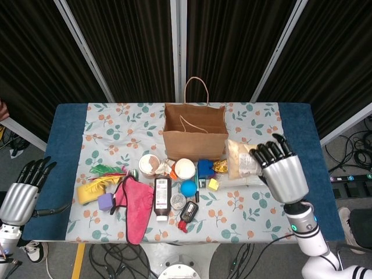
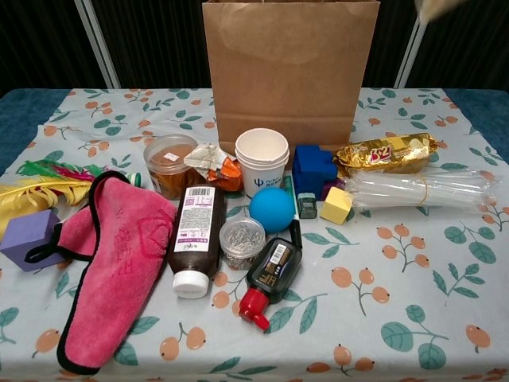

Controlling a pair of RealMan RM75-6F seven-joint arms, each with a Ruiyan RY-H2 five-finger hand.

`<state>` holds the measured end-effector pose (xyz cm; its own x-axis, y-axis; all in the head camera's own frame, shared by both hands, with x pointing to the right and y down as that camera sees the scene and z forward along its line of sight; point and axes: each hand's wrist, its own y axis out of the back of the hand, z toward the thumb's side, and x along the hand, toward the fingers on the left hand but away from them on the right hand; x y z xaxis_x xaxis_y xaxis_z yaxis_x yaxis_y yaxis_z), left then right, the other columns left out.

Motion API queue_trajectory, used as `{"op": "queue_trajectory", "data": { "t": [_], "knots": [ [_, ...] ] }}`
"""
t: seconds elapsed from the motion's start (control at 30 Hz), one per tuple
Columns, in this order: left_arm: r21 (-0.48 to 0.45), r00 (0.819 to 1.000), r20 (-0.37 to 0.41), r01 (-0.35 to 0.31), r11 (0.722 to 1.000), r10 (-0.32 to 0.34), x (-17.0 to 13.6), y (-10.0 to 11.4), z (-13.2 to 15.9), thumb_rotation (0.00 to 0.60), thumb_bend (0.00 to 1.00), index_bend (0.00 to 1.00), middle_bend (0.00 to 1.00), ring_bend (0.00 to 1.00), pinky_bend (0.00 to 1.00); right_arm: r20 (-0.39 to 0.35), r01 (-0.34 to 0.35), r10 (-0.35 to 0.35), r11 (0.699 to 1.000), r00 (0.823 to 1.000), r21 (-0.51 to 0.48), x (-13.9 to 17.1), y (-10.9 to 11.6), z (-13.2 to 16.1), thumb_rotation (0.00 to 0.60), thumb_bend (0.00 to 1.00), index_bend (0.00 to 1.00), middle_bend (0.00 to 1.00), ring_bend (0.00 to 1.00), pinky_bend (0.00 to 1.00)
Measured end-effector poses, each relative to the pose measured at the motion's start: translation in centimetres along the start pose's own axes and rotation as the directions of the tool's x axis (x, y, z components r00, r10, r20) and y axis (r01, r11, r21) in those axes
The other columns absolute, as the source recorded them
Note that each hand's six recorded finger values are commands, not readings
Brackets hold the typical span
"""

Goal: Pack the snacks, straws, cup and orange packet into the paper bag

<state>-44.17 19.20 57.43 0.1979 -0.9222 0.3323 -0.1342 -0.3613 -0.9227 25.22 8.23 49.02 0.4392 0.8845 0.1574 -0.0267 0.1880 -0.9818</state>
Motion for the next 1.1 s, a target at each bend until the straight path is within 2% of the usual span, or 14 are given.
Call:
{"op": "queue_trajectory", "data": {
  "t": [0.1, 0.2, 0.4, 0.5, 0.6, 0.77, 0.83, 0.9, 1.03, 1.1],
  "knots": [
    [0.0, 1.0, -0.01, -0.008, 1.0, 0.008, 0.2, 0.4, -0.5, 0.234, 0.0, 0.06, 0.04, 0.03, 0.07, 0.0, 0.046, -0.046, 0.995, 0.999, 0.087, -4.6, 1.2, -0.2, 0.6, 0.28, 0.66, 0.55, 0.45, 0.31],
    [-0.007, 1.0, -0.022, -0.012, 1.0, 0.012, 0.5, 0.7, -0.9, 0.234, 0.0, 0.06, 0.04, 0.03, 0.07, -0.007, 0.062, -0.062, 0.985, 0.998, 0.162, -8.7, 1.5, 0.3, 0.6, 0.29, 0.66, 0.55, 0.45, 0.31],
    [-0.015, 1.0, -0.03, -0.009, 1.0, 0.008, 1.1, 0.6, -1.1, 0.234, 0.0, 0.06, 0.04, 0.03, 0.07, -0.043, 0.032, -0.018, 0.943, 0.999, 0.331, -13.8, -0.9, 1.6, 0.6, 0.29, 0.67, 0.55, 0.45, 0.31],
    [-0.022, 0.999, -0.037, 0.002, 1.0, -0.003, 1.2, 0.1, -1.3, 0.235, 0.0, 0.06, 0.04, 0.03, 0.07, -0.075, -0.002, 0.036, 0.913, 0.997, 0.409, -15.1, -3.2, 2.7, 0.6, 0.29, 0.67, 0.55, 0.45, 0.31],
    [-0.028, 0.999, -0.039, 0.009, 1.0, -0.01, 1.4, -0.3, -1.3, 0.233, 0.0, 0.06, 0.04, 0.03, 0.07, -0.079, -0.047, 0.091, 0.896, 0.993, 0.442, -15.6, -5.6, 3.7, 0.6, 0.29, 0.67, 0.54, 0.45, 0.3],
    [-0.033, 0.999, -0.04, 0.008, 0.999, -0.009, 1.5, -0.3, -1.5, 0.234, 0.0, 0.06, 0.04, 0.03, 0.07, -0.08, -0.12, 0.182, 0.863, 0.98, 0.49, -15.1, -9.0, 4.8, 0.6, 0.29, 0.65, 0.53, 0.45, 0.28],
    [-0.038, 0.999, -0.042, 0.006, 0.999, -0.007, 1.6, -0.3, -1.6, 0.233, 0.0, 0.06, 0.04, 0.03, 0.07, -0.087, -0.135, 0.204, 0.857, 0.975, 0.497, -14.8, -9.7, 5.2, 0.6, 0.25, 0.61, 0.49, 0.41, 0.25],
    [-0.044, 0.999, -0.041, 0.003, 0.999, -0.005, 1.7, -0.2, -1.6, 0.229, 0.0, 0.06, 0.04, 0.03, 0.07, -0.087, -0.146, 0.218, 0.853, 0.972, 0.501, -14.6, -10.0, 5.2, 0.6, 0.18, 0.49, 0.42, 0.31, 0.19],
    [-0.053, 0.999, -0.037, -0.002, 0.999, 0.0, 1.8, -0.2, -1.5, 0.225, 0.0, 0.06, 0.04, 0.03, 0.07, -0.084, -0.163, 0.235, 0.852, 0.968, 0.497, -14.5, -9.8, 5.2, 0.6, 0.09, 0.25, 0.28, 0.14, 0.04],
    [-0.056, 0.999, -0.037, -0.003, 0.998, 0.001, 1.8, -0.2, -1.4, 0.226, 0.0, 0.06, 0.04, 0.03, 0.07, -0.083, -0.166, 0.237, 0.854, 0.968, 0.493, -14.5, -9.4, 5.2, 0.6, 0.07, 0.19, 0.26, 0.1, 0.01]
  ]
}}
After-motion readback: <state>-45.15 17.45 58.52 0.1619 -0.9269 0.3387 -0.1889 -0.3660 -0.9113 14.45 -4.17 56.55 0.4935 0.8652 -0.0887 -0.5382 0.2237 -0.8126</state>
